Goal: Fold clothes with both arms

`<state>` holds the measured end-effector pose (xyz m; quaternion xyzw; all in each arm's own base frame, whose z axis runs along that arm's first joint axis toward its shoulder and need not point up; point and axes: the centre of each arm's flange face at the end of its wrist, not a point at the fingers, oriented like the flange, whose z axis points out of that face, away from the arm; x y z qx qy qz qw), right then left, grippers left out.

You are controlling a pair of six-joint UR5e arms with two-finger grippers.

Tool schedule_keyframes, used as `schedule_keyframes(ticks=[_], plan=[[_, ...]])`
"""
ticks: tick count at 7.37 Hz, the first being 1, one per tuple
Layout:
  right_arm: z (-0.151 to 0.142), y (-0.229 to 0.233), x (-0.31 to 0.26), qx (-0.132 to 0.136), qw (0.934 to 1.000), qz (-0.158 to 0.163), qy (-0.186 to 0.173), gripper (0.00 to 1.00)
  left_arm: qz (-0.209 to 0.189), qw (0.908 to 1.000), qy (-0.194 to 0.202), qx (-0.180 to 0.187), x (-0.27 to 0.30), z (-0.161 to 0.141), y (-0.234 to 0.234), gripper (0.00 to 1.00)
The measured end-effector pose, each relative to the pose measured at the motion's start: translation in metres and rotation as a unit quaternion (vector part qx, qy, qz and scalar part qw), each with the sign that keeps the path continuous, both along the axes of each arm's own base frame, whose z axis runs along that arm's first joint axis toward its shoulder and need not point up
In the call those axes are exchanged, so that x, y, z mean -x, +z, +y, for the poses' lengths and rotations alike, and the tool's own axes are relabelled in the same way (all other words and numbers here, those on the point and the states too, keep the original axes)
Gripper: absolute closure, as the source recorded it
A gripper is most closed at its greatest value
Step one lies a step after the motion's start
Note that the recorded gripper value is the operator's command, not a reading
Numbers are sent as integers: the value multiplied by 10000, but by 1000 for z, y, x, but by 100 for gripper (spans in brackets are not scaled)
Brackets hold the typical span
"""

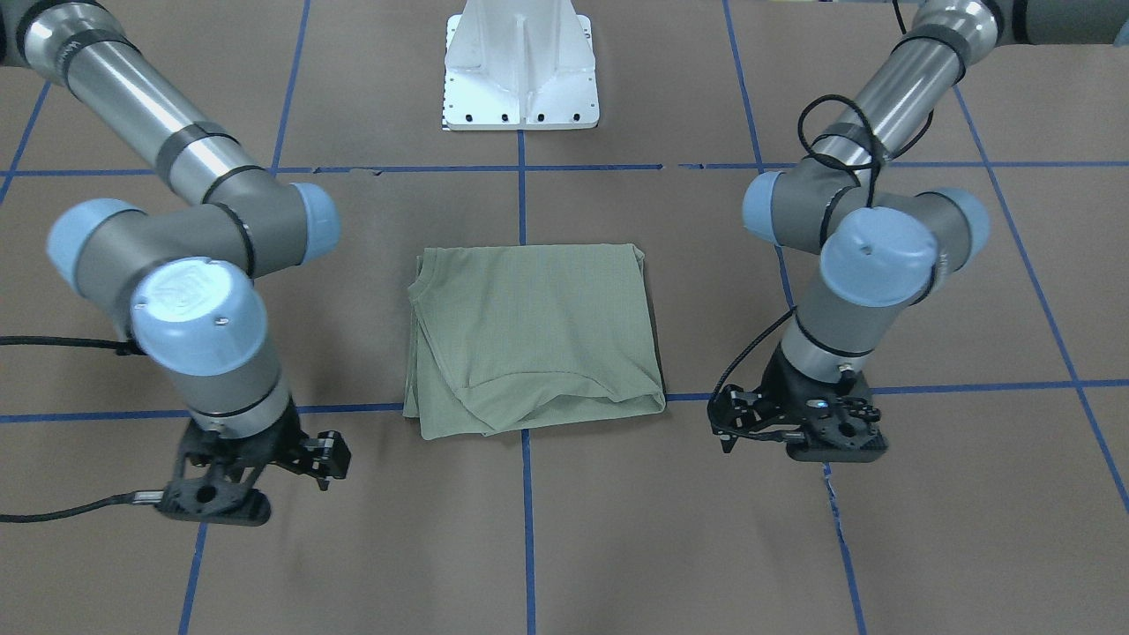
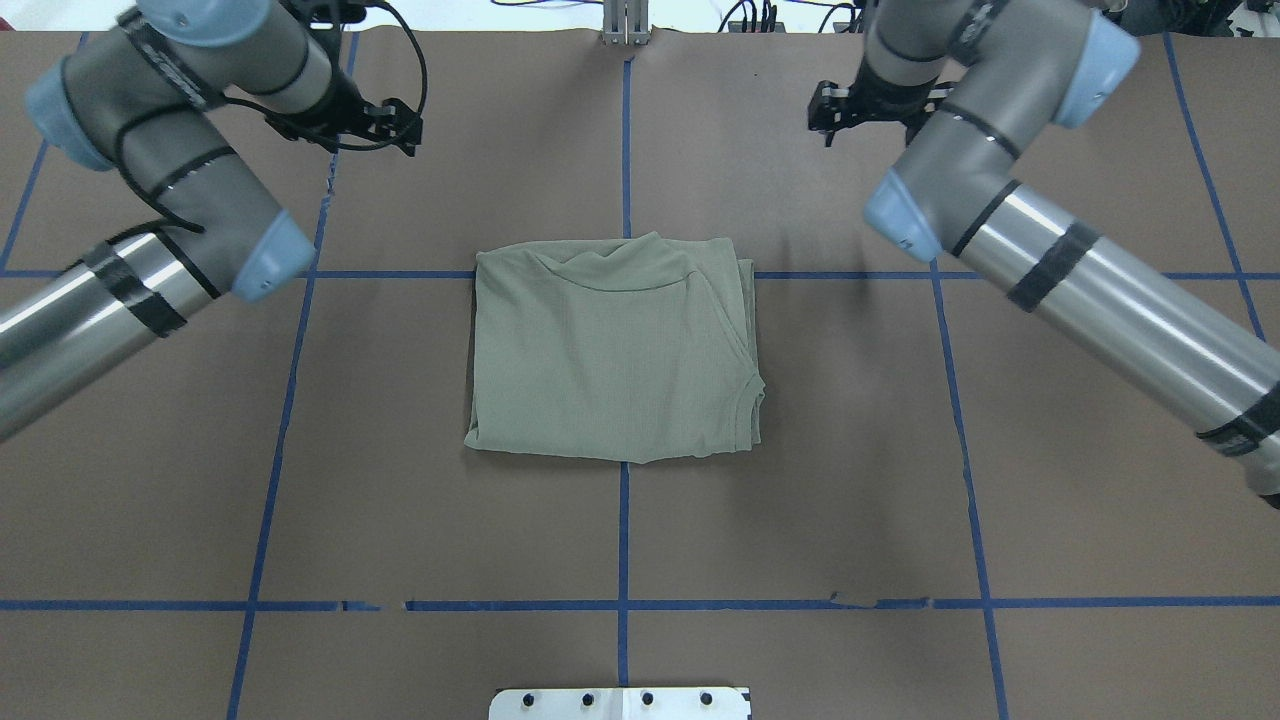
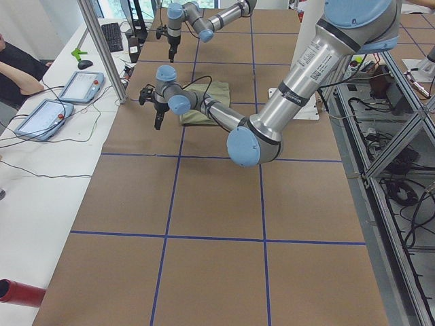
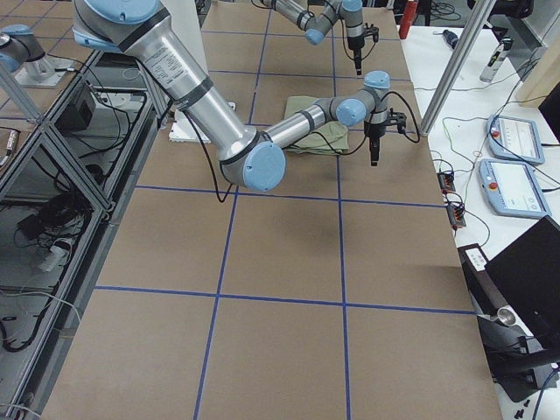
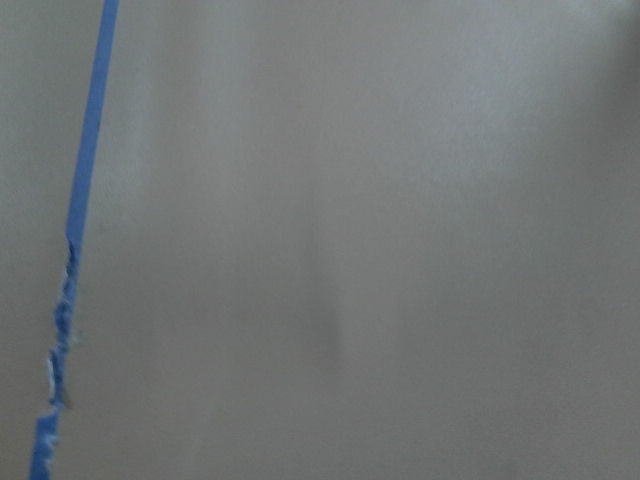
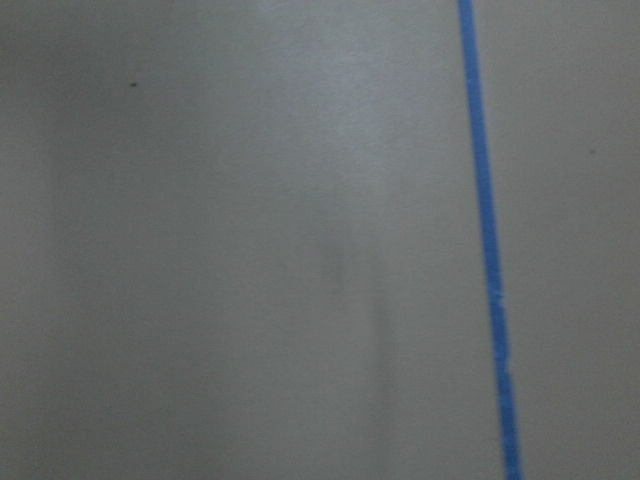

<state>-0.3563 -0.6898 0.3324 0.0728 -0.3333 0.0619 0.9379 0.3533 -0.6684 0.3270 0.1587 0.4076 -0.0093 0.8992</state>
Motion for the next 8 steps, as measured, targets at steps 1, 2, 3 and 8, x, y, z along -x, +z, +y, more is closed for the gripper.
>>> schedule_keyframes(ticks=[1, 2, 3, 8], plan=[[0, 27, -61, -80, 9995, -86, -307, 0, -231, 9989, 271, -291, 54, -6, 8, 0], [4, 49, -123, -185, 9981, -88, -584, 0, -575, 9950, 534, -622, 115, -10, 16, 0], [14, 65, -179, -269, 9959, 3, -859, 0, -906, 9890, 766, -882, 172, -10, 31, 0], [163, 212, -384, -188, 9868, -253, -1585, 0, -1111, 9820, 1202, -942, 418, 65, 189, 0]])
